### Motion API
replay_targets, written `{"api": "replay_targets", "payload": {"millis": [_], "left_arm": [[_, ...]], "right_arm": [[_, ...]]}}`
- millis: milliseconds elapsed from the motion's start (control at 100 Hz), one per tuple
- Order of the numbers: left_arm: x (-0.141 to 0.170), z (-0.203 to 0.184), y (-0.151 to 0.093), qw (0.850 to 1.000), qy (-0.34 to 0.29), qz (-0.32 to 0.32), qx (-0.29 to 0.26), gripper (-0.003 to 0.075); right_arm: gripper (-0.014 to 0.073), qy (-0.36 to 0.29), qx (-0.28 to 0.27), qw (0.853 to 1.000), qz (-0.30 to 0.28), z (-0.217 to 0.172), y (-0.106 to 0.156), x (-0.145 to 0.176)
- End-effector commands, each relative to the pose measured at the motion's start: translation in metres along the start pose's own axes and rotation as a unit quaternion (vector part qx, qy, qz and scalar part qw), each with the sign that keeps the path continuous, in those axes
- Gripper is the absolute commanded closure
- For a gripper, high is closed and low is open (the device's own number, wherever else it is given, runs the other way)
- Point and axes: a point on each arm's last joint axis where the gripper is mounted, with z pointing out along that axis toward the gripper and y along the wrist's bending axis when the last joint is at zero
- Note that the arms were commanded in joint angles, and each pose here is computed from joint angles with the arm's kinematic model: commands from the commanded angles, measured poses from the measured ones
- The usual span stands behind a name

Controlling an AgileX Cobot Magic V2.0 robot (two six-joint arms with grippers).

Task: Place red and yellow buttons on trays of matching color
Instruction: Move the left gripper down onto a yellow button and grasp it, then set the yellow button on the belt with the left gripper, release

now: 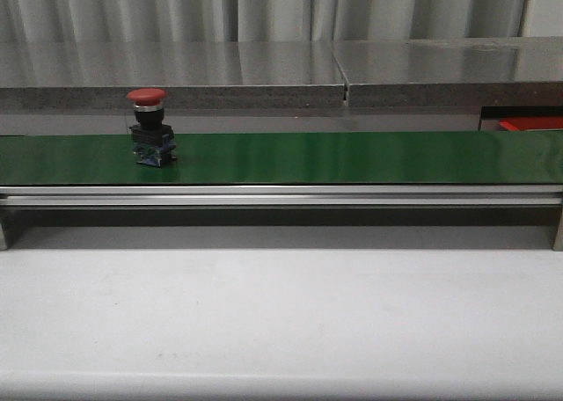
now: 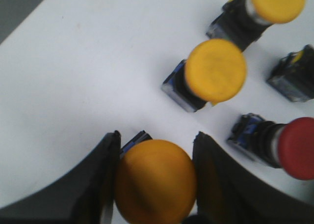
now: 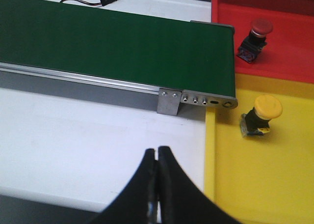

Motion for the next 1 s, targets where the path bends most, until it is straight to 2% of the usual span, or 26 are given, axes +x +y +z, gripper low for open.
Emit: {"api": "replay_targets", "payload": {"millis": [0, 280, 530, 720, 990], "left_arm": [[-0.025, -0.061, -0.020, 0.995, -0.093, 0.006, 0.026, 0.0739], [-0.013, -0.123, -0.085, 0.985, -0.124, 0.082, 0.084, 0.0739], [0.013, -0.118, -0.142, 0.975, -0.086, 0.158, 0.131, 0.0739], [0.023, -0.101, -0.160, 0.969, -0.068, 0.190, 0.139, 0.0739], [0.027, -0.075, -0.162, 0.972, -0.039, 0.189, 0.135, 0.0739]], "right_arm": [[0.0712, -0.042, 0.005, 0.999, -0.004, -0.005, -0.001, -0.012], [0.0712, -0.042, 0.005, 0.999, -0.004, -0.005, -0.001, -0.012], [0.0712, -0.042, 0.005, 0.999, -0.004, -0.005, -0.001, -0.012], [0.0712, -0.042, 0.005, 0.999, -0.004, -0.005, -0.001, -0.012], [0.0712, -0.042, 0.005, 0.999, -0.004, -0.005, -0.001, -0.012]]}}
